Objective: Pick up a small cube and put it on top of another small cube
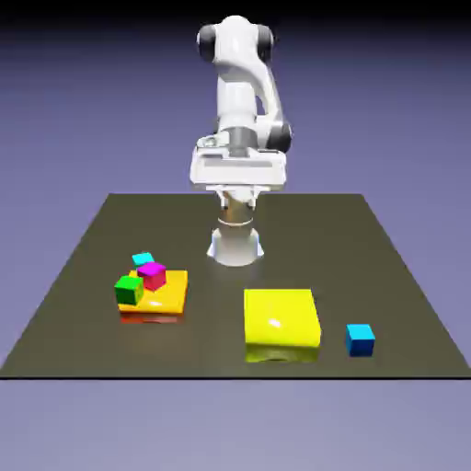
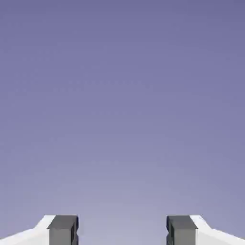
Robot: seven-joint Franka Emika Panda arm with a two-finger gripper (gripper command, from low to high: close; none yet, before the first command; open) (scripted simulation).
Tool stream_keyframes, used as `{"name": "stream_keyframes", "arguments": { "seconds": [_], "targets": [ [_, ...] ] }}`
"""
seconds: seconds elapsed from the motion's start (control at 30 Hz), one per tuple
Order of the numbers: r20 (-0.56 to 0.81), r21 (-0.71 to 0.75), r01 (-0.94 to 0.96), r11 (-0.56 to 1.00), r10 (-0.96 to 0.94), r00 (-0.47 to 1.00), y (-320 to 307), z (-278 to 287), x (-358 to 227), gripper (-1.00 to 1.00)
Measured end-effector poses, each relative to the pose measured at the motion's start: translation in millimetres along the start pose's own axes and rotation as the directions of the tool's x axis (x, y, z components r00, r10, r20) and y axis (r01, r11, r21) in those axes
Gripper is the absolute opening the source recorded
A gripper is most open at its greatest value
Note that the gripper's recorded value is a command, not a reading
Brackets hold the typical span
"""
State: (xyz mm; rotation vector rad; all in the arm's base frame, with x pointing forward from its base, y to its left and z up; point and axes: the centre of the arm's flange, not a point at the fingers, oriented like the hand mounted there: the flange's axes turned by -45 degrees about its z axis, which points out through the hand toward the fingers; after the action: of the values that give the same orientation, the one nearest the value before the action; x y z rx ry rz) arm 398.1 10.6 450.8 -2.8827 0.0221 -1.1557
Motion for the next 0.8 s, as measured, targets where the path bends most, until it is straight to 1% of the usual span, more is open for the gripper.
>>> {"name": "stream_keyframes", "arguments": {
  "seconds": [0.1,0.2,0.3,0.43,0.5,0.6,0.7,0.8],
  "targets": [
    [0.094,0.03,-0.197,0.98,0.194,0.977,-16.2,29.8,0.0,0.0],
    [0.196,0.023,-0.385,0.923,0.373,0.907,-35.4,60.2,-4.1,0.0],
    [0.294,-0.021,-0.552,0.834,0.532,0.794,-57.5,90.7,-12.5,0.0],
    [0.401,-0.131,-0.722,0.679,0.702,0.588,-92.3,130.1,-31.1,0.0],
    [0.438,-0.204,-0.78,0.592,0.767,0.468,-112.3,148.8,-43.9,0.0],
    [0.458,-0.333,-0.832,0.444,0.847,0.269,-138.7,176.3,-65.8,0.0],
    [0.436,-0.471,-0.834,0.287,0.898,0.062,-165.2,202.2,-91.9,0.0],
    [0.375,-0.605,-0.785,0.132,0.917,-0.135,-194.4,225.2,-123.0,0.0]
  ]
}}
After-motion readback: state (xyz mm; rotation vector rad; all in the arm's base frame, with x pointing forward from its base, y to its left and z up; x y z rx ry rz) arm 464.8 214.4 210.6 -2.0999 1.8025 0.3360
